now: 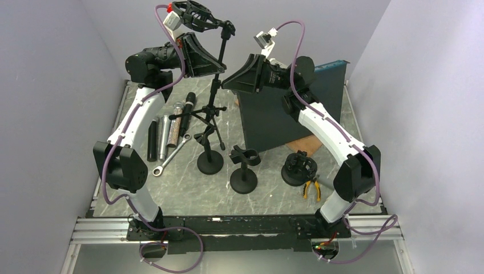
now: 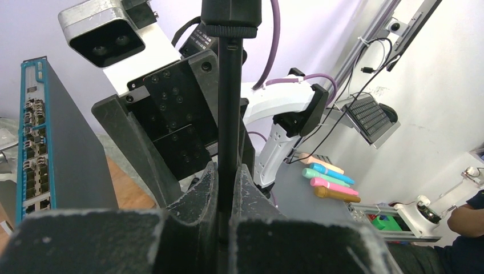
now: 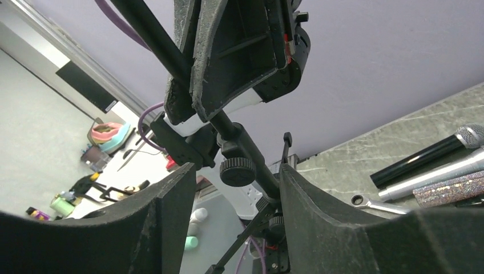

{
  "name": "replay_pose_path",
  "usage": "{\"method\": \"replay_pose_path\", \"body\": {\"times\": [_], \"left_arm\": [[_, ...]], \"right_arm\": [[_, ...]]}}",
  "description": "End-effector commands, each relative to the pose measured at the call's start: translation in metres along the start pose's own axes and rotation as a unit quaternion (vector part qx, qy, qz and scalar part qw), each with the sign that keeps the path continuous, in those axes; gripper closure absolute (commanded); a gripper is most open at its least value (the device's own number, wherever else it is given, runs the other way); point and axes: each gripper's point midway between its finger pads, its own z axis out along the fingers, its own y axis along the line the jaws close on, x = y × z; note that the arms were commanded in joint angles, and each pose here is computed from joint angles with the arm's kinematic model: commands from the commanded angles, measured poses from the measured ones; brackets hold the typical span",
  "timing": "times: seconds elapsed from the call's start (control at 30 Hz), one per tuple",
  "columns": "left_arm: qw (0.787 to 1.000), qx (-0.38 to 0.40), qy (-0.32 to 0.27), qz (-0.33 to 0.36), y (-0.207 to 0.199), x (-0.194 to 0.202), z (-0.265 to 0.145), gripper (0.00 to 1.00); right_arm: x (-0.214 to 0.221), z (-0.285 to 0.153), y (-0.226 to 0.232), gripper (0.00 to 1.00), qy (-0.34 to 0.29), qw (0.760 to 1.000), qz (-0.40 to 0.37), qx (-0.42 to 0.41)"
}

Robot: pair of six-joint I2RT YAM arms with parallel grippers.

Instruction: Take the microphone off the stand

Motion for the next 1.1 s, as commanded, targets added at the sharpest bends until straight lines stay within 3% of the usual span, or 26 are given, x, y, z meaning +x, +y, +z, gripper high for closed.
{"method": "replay_pose_path", "body": {"times": [0.0,0.33,0.4,0.53,0.6,0.83,1.07], "left_arm": [[0.999,0.014,-0.02,0.044,-0.034,-0.021,0.006,1.0],[0.999,0.016,-0.021,0.039,-0.033,-0.019,0.007,1.0],[0.999,0.017,-0.021,0.038,-0.033,-0.019,0.007,1.0],[0.999,0.017,-0.021,0.039,-0.035,-0.019,0.007,1.0],[0.999,0.017,-0.022,0.041,-0.037,-0.02,0.007,1.0],[0.999,0.02,-0.026,0.03,-0.036,-0.019,0.007,1.0],[0.999,0.016,-0.022,0.033,-0.039,-0.019,0.007,1.0]], "right_arm": [[-0.008,0.004,0.029,0.43,-0.001,0.999,-0.042,-0.035],[-0.006,0.01,0.024,0.61,0.006,0.998,-0.061,-0.024],[-0.006,0.01,0.023,0.7,0.005,0.998,-0.066,-0.02],[-0.006,0.009,0.017,0.99,0.014,0.994,-0.11,-0.002],[-0.006,0.007,0.014,1.0,0.016,0.986,-0.168,0.009],[-0.014,0.01,0.02,1.0,0.027,0.897,-0.439,0.048],[-0.013,0.026,0.02,1.0,0.066,0.751,-0.642,0.14]]}}
